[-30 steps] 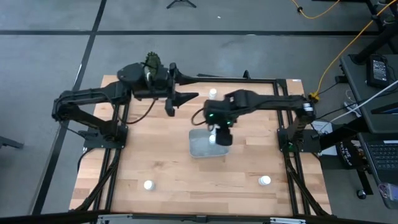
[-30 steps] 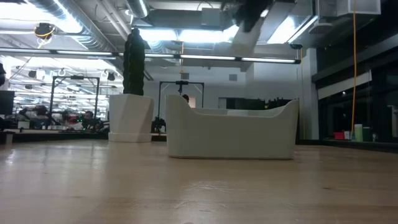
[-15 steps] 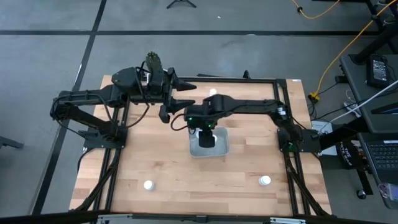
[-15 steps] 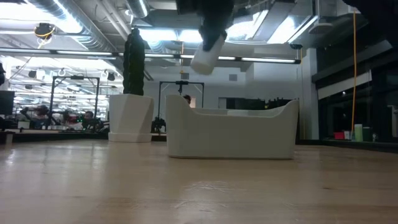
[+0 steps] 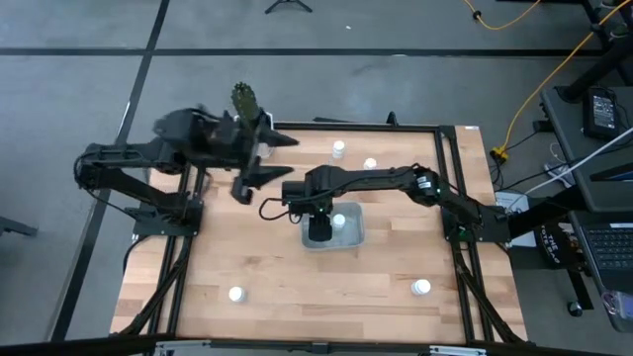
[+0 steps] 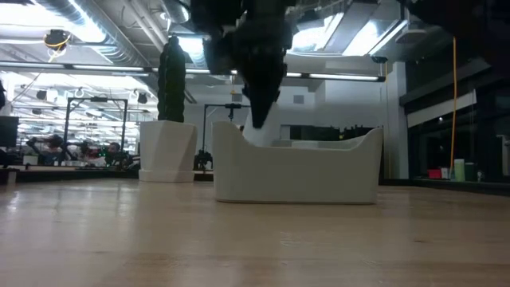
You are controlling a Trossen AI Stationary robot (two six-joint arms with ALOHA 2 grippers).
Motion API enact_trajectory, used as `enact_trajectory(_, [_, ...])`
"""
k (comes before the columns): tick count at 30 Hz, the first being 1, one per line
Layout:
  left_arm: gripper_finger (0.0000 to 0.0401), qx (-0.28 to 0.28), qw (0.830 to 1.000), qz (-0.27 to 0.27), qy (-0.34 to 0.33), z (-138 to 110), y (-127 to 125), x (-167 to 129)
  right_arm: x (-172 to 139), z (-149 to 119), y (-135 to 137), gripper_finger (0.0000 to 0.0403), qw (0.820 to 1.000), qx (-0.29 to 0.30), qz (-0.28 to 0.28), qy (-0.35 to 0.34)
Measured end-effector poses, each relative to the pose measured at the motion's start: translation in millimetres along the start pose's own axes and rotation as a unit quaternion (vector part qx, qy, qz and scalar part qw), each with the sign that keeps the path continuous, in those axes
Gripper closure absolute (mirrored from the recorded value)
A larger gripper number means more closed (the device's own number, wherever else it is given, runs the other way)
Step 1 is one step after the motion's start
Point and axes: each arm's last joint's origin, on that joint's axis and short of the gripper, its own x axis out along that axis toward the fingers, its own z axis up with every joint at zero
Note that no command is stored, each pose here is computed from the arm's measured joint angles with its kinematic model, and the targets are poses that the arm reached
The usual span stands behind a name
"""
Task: Pick and place pill bottles into a basket
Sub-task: Put the white pill bottle into the gray bin
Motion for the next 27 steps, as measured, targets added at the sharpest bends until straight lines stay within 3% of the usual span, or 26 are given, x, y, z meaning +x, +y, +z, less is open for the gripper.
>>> enact_trajectory(10, [0.0148, 0.007, 0.998, 0.012, -0.057, 34, -3, -36, 42, 8, -4, 0.0229, 0.999, 0.001, -0.011, 0.036])
enact_trajectory(21, [0.0148, 0.016, 1.0, -0.003, -0.021, 27, -12, -36, 52, 9, -11, 0.0226, 0.998, 0.021, -0.039, 0.039])
enact_trajectory(27, [0.0148, 0.02, 1.0, 0.002, -0.003, 23, -12, -35, 53, 8, -12, 0.0128, 0.997, 0.043, -0.041, 0.043])
